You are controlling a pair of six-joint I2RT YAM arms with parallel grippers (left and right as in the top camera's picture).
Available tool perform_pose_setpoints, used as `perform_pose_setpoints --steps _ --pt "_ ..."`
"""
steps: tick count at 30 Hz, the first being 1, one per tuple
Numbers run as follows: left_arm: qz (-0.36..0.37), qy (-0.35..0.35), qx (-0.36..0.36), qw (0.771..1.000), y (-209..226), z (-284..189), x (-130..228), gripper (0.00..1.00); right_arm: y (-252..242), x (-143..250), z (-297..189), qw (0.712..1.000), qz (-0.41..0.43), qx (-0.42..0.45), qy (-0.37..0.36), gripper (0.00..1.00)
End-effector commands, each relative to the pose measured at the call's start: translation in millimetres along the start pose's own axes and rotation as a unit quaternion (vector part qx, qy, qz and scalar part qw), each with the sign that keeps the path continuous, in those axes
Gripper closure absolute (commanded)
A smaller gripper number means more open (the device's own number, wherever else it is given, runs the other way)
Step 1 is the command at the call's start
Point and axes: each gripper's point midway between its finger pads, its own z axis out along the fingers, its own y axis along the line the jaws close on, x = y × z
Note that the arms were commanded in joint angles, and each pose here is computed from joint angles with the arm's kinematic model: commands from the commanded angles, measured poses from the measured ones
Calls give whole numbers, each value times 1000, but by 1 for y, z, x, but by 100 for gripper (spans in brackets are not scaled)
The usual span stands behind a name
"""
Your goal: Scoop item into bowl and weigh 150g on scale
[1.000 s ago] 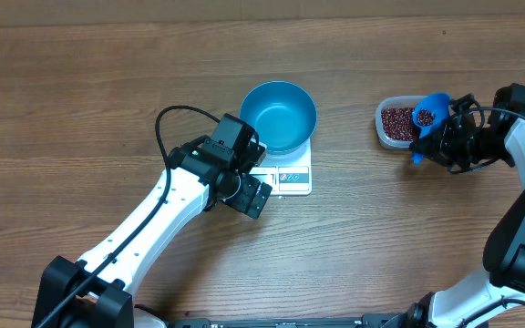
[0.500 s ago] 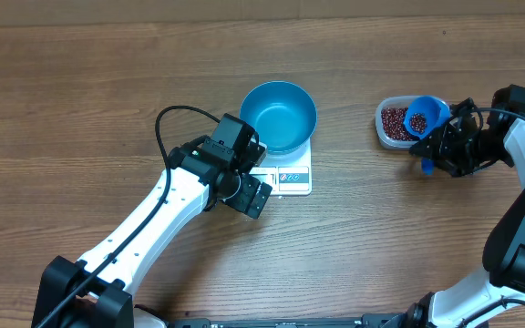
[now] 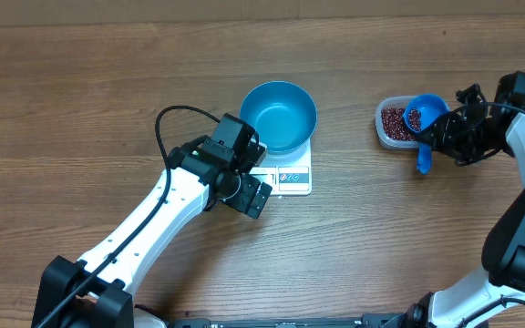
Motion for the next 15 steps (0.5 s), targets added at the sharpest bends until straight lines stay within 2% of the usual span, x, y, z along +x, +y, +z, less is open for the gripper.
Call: perform_pose_setpoints --steps 1,5,8,15 --pt "8 -12 -2 1000 1 -6 -3 1 -3 6 2 999 -8 32 18 57" --pt "8 -12 -2 1000 1 -6 -3 0 -9 16 12 998 -9 61 34 57" --pt "8 -12 -2 1000 1 -6 -4 0 -9 17 15 998 0 61 32 66" --pt "8 -12 -2 1000 1 -6 -3 0 -11 21 18 997 2 61 36 71"
